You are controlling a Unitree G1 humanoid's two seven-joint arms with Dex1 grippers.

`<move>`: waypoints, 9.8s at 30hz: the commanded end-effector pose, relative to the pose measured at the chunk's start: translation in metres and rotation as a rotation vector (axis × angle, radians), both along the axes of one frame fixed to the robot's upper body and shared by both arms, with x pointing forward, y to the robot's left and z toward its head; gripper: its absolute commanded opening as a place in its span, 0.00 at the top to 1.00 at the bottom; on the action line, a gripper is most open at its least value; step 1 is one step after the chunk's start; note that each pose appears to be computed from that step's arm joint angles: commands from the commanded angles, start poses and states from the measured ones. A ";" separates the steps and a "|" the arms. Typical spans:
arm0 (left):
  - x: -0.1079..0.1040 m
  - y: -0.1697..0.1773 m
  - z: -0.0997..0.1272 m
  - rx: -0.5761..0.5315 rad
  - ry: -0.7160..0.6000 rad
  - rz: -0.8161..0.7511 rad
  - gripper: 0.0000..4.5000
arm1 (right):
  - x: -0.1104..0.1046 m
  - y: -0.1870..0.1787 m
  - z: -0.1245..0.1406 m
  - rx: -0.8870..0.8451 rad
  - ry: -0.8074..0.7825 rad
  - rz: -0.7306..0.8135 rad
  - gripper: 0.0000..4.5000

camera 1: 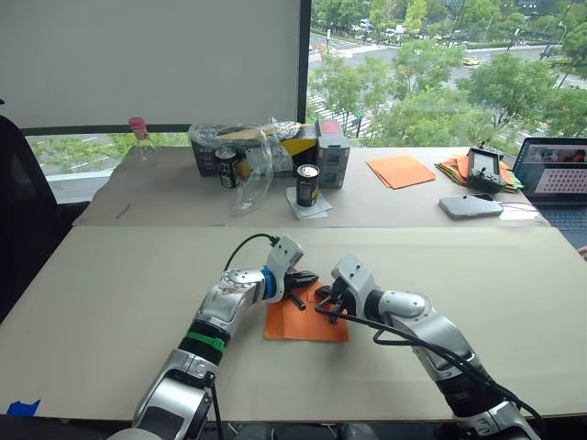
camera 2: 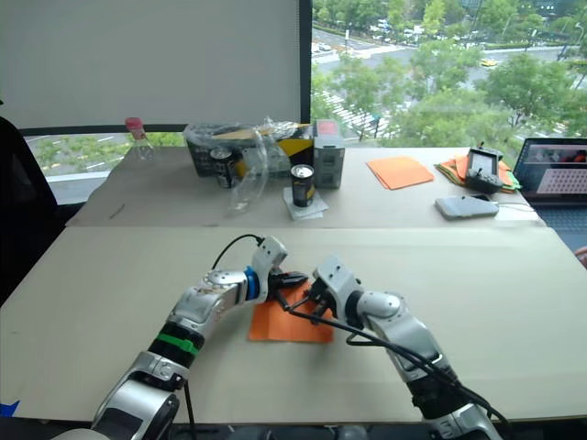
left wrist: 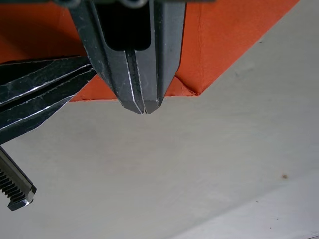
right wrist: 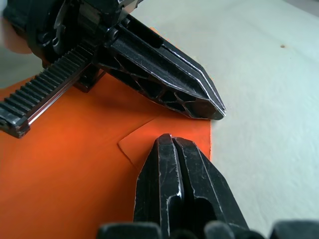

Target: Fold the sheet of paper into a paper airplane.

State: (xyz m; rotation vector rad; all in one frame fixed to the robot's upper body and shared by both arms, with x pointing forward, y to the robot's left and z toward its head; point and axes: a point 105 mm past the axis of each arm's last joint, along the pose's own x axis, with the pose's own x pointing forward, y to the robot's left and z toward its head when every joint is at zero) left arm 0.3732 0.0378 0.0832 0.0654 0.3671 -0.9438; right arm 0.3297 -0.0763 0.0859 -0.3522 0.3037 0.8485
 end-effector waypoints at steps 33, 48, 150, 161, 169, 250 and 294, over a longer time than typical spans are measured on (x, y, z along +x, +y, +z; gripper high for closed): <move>-0.035 0.107 0.053 -0.318 0.194 0.390 0.47 | 0.005 0.041 -0.014 -0.003 0.037 0.117 1.00; -0.032 0.077 0.029 -0.266 0.253 0.345 0.24 | 0.004 0.032 -0.016 -0.007 0.039 0.083 1.00; -0.022 0.040 0.036 -0.010 -0.201 -0.102 1.00 | 0.003 0.004 -0.026 -0.023 0.114 -0.012 1.00; -0.033 0.052 -0.014 0.175 -0.106 -0.096 1.00 | 0.006 0.007 -0.006 -0.003 0.016 -0.023 1.00; -0.035 0.040 -0.015 0.162 -0.109 -0.106 1.00 | 0.010 0.030 0.008 0.000 -0.079 0.055 1.00; -0.035 0.024 -0.014 0.159 -0.107 -0.191 1.00 | 0.017 -0.037 0.042 0.087 -0.082 -0.143 1.00; -0.031 0.007 -0.014 0.095 -0.102 -0.166 1.00 | -0.028 -0.017 0.024 0.244 0.085 0.076 1.00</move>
